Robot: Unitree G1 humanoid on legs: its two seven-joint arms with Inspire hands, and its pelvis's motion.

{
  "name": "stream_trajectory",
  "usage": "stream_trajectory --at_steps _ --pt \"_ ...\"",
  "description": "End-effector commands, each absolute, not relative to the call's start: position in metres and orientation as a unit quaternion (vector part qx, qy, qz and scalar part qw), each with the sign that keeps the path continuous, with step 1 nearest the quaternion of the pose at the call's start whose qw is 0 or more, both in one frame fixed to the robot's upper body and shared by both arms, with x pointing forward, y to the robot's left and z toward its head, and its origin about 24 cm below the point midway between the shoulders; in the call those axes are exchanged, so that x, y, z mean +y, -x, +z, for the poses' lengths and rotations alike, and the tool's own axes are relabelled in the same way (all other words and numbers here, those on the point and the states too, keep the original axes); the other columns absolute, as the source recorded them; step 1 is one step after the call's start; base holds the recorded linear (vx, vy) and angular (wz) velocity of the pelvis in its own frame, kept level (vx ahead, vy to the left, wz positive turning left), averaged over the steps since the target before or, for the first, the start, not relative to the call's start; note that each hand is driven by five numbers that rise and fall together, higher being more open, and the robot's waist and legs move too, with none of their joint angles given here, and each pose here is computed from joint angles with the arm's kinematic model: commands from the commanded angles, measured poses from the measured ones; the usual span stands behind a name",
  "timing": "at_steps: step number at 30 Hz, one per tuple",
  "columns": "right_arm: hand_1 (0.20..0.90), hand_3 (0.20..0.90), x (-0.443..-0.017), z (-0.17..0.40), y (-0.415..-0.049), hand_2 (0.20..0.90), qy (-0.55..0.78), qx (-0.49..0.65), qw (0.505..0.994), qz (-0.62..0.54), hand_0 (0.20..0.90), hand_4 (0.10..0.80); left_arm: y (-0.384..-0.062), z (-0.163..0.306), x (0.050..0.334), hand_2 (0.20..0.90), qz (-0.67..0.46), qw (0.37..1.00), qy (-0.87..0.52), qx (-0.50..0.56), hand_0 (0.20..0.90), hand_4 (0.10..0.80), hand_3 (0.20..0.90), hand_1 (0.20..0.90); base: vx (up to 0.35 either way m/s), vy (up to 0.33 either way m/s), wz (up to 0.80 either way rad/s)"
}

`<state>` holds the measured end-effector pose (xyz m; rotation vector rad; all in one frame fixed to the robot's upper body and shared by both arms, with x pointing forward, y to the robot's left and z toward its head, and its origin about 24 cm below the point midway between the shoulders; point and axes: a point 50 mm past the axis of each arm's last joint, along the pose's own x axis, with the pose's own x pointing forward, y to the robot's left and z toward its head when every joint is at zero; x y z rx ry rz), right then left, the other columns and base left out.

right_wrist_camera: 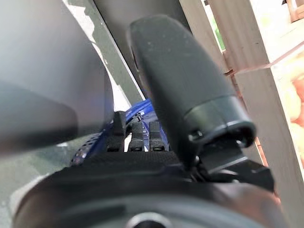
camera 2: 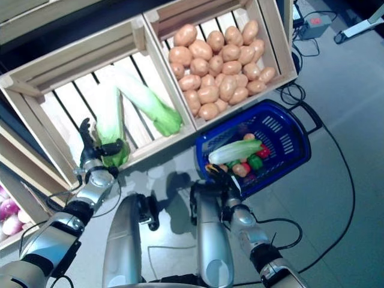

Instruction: Put vegetables into the basket

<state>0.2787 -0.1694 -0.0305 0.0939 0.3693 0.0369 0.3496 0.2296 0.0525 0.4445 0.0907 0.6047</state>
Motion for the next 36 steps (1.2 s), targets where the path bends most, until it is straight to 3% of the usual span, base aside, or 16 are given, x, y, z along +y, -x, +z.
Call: stream_trajectory --at_steps 1,11,12,14,23,36 --pt "0.900 0.900 -0.167 -0.035 -0.270 0.900 -0.072 0.185 0.980 0.000 0.900 0.800 -0.356 0.058 0.240 0.900 0.305 0.932 -0.183 0.066 0.900 0.800 0.900 0.900 -0.070 -0.008 -0.11" --pt "0.900 0.900 -0.171 -0.025 -0.281 0.900 -0.072 0.167 0.983 0.001 0.900 0.800 -0.355 0.037 0.235 0.900 0.240 0.944 -0.173 0.148 0.900 0.800 0.900 0.900 -0.016 -0.007 0.00" --pt "0.900 0.900 -0.172 -0.024 -0.282 0.900 -0.071 0.166 0.984 0.001 0.900 0.800 -0.357 0.040 0.237 0.582 0.237 0.944 -0.177 0.146 0.582 0.588 0.582 0.582 0.000 0.000 0.00" --pt "0.900 0.900 -0.174 -0.023 -0.282 0.900 -0.069 0.166 0.984 0.001 0.900 0.800 -0.358 0.044 0.241 0.300 0.233 0.945 -0.178 0.142 0.300 0.400 0.300 0.300 -0.005 0.014 -0.06" --pt "0.900 0.900 -0.183 -0.030 -0.270 0.900 -0.057 0.171 0.984 0.000 0.900 0.800 -0.354 0.052 0.259 0.300 0.264 0.943 -0.168 0.115 0.300 0.400 0.300 0.300 0.016 0.013 0.05" --pt "0.900 0.900 -0.186 -0.042 -0.257 0.900 -0.054 0.181 0.982 -0.014 0.900 0.800 -0.340 0.039 0.264 0.300 0.263 0.946 -0.158 0.105 0.300 0.400 0.300 0.300 0.076 -0.008 -0.03"
